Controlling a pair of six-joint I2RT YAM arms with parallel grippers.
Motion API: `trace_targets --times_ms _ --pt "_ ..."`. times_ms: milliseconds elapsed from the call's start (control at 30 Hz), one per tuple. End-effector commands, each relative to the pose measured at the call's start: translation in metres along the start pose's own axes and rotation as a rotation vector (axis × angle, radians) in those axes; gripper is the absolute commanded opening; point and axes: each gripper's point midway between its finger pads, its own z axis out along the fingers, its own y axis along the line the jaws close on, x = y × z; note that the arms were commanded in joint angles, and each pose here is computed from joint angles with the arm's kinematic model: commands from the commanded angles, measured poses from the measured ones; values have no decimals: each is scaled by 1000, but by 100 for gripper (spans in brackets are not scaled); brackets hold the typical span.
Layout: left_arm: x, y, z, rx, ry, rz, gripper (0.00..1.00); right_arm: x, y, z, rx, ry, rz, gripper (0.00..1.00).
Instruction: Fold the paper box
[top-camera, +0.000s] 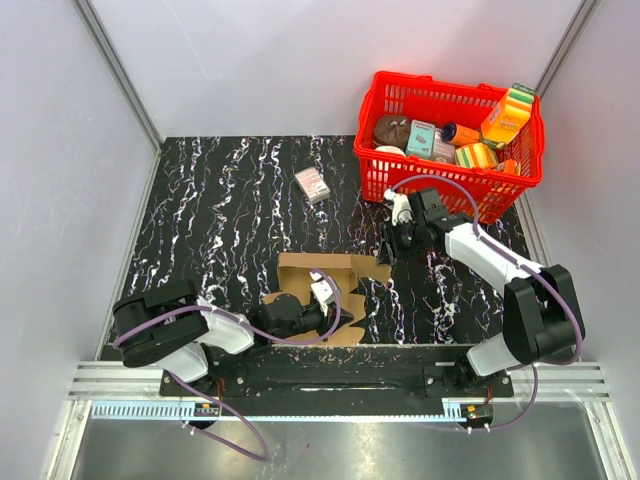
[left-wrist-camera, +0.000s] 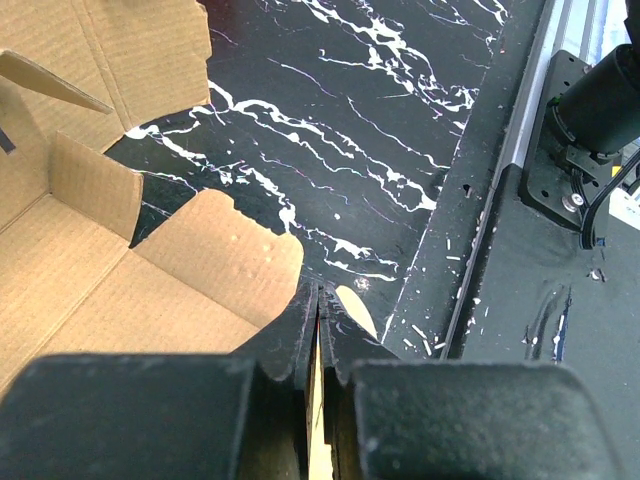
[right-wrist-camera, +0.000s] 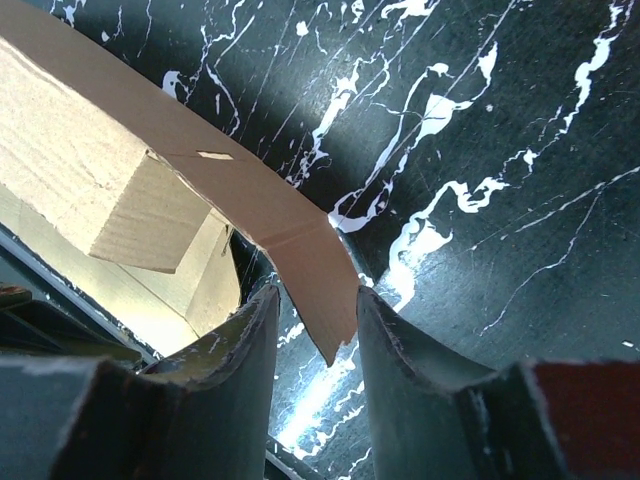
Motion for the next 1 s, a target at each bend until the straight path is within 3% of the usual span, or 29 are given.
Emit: trace_targets --times_ms 0,567,967 --pt "-27 -8 9 22 -92 3 5 3 9 2 -31 21 -21 41" --pt "-5 -7 23 28 -22 22 4 3 10 2 -10 26 -37 14" --pt "-8 1 19 -27 -47 24 2 2 17 -1 -19 15 -56 11"
